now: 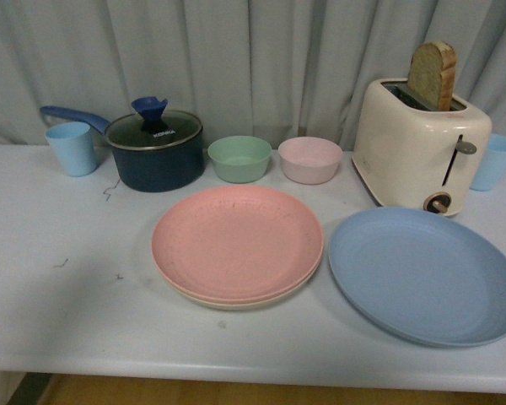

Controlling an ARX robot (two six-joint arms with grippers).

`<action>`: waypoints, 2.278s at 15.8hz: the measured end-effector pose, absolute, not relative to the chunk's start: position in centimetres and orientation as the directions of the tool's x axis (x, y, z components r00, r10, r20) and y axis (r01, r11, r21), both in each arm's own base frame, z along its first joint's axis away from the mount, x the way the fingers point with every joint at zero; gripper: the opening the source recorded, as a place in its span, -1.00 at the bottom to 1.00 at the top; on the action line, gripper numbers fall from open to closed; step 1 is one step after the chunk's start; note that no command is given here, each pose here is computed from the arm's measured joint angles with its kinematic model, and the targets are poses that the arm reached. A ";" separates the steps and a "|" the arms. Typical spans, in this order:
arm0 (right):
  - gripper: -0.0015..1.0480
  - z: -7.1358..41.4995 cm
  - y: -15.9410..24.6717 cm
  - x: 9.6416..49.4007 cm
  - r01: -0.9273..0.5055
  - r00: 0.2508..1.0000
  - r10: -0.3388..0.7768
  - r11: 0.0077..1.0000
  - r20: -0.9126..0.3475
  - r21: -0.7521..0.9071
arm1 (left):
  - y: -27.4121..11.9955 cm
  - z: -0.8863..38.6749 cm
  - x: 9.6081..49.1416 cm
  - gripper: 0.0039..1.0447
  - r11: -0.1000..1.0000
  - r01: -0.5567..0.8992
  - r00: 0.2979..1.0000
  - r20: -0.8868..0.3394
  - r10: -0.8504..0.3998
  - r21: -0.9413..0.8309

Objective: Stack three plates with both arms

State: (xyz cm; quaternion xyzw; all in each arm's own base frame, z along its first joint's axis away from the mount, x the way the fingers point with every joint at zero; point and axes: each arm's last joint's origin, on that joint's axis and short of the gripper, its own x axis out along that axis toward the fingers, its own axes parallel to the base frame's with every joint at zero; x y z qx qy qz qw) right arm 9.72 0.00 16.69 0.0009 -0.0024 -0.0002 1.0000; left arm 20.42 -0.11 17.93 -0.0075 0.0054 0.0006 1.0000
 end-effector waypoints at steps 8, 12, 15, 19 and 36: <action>0.87 16.7 0.0 9.7 0.000 1.000 0.000 1.000 0.005 0.002 | 0.0 15.7 15.9 -0.97 1.000 -0.005 0.999 -0.046 0.005 -0.015; 0.87 16.7 0.0 9.7 0.000 1.000 0.000 1.000 0.004 0.002 | 0.0 16.3 14.3 -0.97 1.000 -0.005 1.000 -0.015 0.005 -0.015; 0.87 16.7 0.0 9.7 0.000 1.000 0.000 1.000 0.004 0.002 | 0.0 16.8 13.4 -0.97 1.000 -0.004 1.000 0.004 0.004 -0.015; 0.87 16.7 0.0 9.7 0.000 1.000 0.000 1.000 0.005 0.002 | 0.0 17.0 12.3 -0.97 1.000 -0.004 1.000 0.010 0.004 -0.015; 0.87 16.7 0.0 9.7 0.000 1.000 0.000 1.000 0.005 0.002 | 0.0 16.7 9.7 -0.97 1.000 -0.002 1.000 0.002 0.002 -0.014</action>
